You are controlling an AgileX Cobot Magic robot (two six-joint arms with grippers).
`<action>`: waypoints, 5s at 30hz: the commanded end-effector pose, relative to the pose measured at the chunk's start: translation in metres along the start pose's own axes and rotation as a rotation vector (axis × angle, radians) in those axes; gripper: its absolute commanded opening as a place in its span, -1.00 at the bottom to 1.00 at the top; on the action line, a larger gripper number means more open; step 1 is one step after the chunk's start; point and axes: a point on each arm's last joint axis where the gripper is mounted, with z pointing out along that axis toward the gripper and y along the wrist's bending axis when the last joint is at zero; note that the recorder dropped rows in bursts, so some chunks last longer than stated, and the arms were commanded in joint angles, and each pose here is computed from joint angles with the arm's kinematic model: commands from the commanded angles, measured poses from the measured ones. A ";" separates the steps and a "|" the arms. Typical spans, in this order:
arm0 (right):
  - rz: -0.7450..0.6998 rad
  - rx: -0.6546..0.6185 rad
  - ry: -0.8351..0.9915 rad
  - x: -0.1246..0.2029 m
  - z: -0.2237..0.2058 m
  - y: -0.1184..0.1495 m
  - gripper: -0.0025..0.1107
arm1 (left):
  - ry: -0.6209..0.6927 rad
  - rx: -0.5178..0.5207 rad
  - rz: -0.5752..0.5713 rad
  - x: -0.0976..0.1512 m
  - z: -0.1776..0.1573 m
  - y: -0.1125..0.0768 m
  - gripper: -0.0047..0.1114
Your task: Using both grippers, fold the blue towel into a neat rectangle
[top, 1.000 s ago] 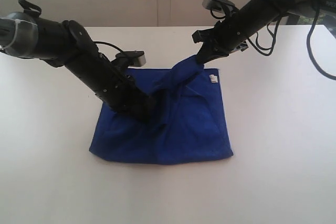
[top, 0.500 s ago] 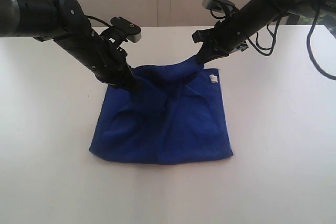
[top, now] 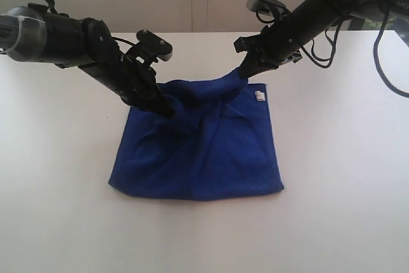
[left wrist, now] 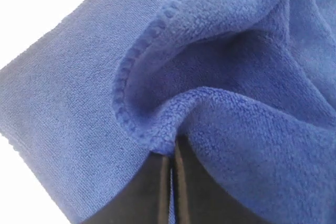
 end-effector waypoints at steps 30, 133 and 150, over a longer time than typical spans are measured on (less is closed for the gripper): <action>0.005 -0.026 0.037 0.004 0.000 0.001 -0.96 | 0.086 0.334 -0.458 0.029 -0.002 0.027 0.02; -0.291 0.020 -0.227 0.184 -0.240 0.212 -0.96 | -0.039 0.441 0.025 0.044 -0.300 -0.079 -0.92; -0.277 -0.099 -0.188 0.228 -0.247 0.227 -0.96 | -0.095 0.497 -0.099 0.074 -0.324 -0.107 -0.92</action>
